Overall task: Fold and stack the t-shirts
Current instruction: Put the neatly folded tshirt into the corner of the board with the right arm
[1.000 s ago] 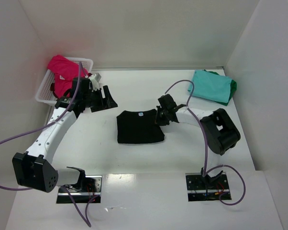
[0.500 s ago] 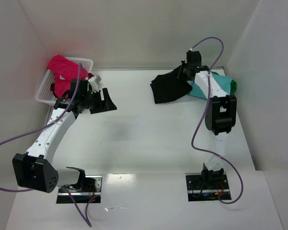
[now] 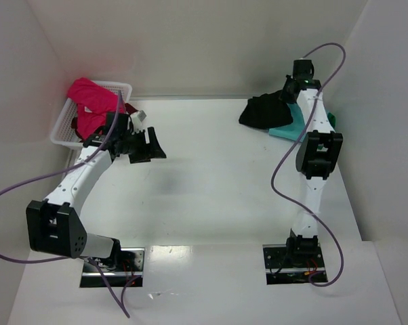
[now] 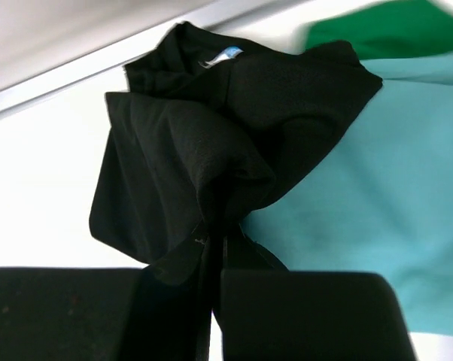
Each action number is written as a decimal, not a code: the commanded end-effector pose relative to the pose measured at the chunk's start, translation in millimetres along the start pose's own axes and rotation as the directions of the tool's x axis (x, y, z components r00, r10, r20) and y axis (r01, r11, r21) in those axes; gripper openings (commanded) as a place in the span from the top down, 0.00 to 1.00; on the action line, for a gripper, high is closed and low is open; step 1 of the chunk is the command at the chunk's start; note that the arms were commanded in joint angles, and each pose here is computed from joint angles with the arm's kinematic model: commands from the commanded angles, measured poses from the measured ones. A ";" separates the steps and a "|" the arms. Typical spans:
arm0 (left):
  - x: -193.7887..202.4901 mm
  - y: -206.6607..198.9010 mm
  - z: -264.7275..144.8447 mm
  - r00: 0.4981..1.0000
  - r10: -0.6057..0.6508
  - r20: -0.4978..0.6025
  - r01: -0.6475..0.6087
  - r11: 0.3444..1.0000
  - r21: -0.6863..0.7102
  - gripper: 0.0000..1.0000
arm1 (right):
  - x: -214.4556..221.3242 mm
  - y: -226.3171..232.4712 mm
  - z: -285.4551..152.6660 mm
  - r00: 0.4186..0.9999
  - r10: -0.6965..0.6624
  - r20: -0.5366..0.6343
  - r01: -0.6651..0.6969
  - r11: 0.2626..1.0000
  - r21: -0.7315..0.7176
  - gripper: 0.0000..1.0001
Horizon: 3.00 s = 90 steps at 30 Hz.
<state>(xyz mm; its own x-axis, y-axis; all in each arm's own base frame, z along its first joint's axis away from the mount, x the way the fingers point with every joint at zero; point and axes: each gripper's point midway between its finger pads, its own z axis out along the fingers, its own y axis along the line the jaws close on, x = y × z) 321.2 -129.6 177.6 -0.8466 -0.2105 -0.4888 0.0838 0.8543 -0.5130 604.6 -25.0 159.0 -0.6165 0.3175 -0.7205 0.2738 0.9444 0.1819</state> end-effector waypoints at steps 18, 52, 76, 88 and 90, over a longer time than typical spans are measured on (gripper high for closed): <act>-4.4 -4.2 16.5 0.999 0.026 -0.043 -0.023 0.998 0.065 0.22 | -102.5 -117.3 -109.7 0.963 0.098 0.250 -0.137 0.980 0.143 1.00; 7.3 2.5 19.4 0.998 0.023 -0.067 -0.020 0.998 0.054 0.22 | -59.5 -183.6 -91.9 0.974 0.087 0.209 -0.167 0.900 0.403 0.95; -51.3 -17.2 -41.4 0.958 0.173 0.228 -0.170 0.985 -0.033 0.17 | -9.3 -61.9 -182.1 0.941 0.196 0.276 -0.202 0.979 -0.008 0.00; -79.3 -21.0 -80.1 0.877 0.223 0.426 -0.191 0.974 -0.118 0.00 | 44.5 -45.0 -274.4 0.891 0.233 0.389 -0.190 0.971 -0.147 0.00; -81.5 -21.2 -88.8 0.861 0.237 0.449 -0.196 0.971 -0.137 0.00 | 51.4 -43.1 -282.6 0.889 0.234 0.393 -0.180 0.969 -0.170 0.00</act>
<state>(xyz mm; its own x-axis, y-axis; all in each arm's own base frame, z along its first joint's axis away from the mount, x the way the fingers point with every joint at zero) 339.6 -98.1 267.3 -0.5692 -0.1998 -0.7976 0.1673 0.9216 -0.3503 360.8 -34.0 282.7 -0.2639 0.4607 -0.8474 0.3128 0.8719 0.3766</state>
